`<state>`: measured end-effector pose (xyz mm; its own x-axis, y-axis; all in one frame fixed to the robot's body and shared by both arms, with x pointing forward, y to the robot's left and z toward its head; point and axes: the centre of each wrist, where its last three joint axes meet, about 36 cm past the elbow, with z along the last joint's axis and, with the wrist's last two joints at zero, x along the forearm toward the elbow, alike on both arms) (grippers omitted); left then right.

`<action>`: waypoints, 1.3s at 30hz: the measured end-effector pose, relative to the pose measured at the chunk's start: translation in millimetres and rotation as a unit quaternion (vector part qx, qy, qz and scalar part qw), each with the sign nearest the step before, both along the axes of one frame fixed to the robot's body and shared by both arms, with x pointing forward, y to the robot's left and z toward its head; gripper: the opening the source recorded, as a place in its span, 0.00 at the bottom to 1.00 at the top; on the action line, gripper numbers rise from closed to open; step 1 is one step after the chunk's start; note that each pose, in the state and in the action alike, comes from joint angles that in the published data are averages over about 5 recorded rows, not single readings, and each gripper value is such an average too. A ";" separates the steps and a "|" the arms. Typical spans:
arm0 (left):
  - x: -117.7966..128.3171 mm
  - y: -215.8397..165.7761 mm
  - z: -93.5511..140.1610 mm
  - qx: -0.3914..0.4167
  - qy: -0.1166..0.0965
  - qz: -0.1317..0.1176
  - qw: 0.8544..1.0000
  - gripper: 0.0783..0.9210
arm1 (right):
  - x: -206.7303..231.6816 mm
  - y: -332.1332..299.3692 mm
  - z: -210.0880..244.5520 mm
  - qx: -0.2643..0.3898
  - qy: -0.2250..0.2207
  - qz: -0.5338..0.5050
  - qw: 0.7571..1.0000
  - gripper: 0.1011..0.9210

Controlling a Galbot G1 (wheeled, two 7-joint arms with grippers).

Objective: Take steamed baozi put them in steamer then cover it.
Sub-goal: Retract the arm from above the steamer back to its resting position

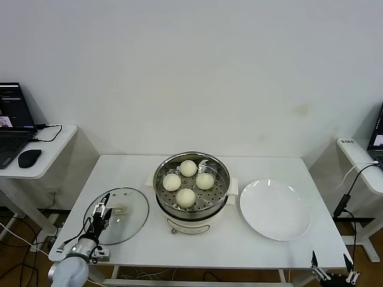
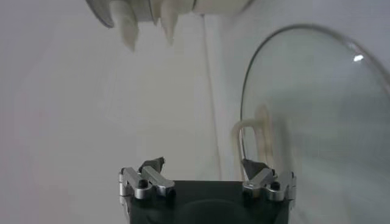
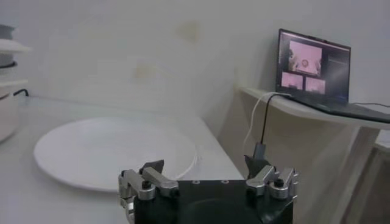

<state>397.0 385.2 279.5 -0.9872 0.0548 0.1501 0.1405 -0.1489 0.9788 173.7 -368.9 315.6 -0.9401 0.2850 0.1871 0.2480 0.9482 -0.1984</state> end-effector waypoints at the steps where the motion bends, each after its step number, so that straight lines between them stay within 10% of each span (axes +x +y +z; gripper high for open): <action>1: 2.9 1.3 -1.1 0.001 0.001 0.001 1.000 0.88 | -0.6 0.4 -0.4 0.000 0.001 0.000 1.000 0.88; 22: 41.6 9.0 -10.7 -0.013 0.002 0.014 1.000 0.85 | -3.2 4.4 -8.4 -0.003 0.013 -0.001 1.000 0.88; 39: 46.1 13.2 -30.6 -0.065 0.022 0.018 0.997 0.27 | -3.6 7.2 -12.6 -0.005 0.020 0.004 1.000 0.88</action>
